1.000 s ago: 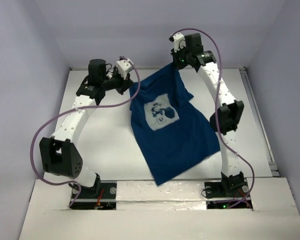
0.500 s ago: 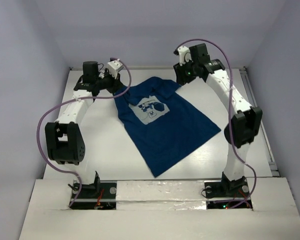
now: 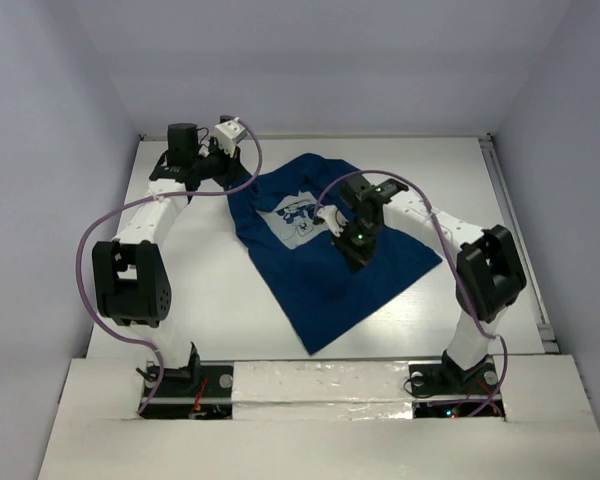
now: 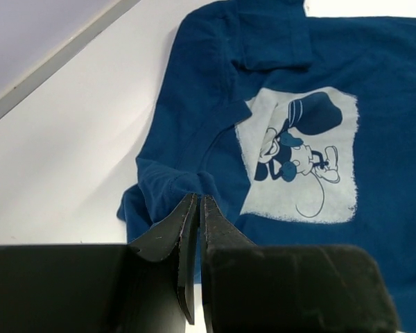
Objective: Fold and stack the t-shirts
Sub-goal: Flatten out the tshirt
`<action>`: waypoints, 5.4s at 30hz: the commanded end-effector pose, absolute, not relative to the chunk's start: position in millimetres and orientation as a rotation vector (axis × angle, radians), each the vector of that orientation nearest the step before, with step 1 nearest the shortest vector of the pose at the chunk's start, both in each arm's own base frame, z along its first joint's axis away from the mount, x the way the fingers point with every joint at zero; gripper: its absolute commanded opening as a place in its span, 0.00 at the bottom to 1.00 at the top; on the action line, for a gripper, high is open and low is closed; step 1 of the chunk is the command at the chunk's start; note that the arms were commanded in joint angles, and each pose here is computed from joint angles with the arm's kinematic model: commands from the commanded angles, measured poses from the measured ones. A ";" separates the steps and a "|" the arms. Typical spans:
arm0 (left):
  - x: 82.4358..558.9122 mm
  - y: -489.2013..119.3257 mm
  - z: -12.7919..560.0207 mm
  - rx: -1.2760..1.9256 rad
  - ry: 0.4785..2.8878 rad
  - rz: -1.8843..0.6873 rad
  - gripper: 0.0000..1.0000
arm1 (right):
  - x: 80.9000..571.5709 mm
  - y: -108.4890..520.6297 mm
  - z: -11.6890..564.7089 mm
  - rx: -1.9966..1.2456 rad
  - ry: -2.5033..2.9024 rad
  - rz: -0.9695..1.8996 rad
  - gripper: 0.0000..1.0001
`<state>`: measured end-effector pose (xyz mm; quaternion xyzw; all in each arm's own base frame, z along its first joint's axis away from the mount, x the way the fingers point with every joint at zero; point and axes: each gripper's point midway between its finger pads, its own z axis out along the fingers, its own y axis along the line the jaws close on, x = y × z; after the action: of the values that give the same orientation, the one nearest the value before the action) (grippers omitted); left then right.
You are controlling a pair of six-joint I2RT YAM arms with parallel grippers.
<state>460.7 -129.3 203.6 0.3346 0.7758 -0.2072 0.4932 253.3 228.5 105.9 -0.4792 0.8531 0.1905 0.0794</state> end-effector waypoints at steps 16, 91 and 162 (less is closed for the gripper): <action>455.9 -120.8 174.6 0.720 1.969 -0.485 0.00 | 139.7 312.5 40.5 -2.009 2.430 0.661 0.00; 429.5 -122.3 160.2 0.882 2.129 -0.367 0.82 | 338.4 189.3 55.7 -1.148 2.689 0.068 0.19; 580.7 -44.1 129.7 0.524 2.195 0.095 0.00 | 323.1 182.2 14.3 -1.193 2.765 0.099 0.00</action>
<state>569.2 -77.3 121.9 0.2379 0.8726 0.0143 0.4264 318.3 187.6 22.7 -0.3994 0.9133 0.0453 0.0650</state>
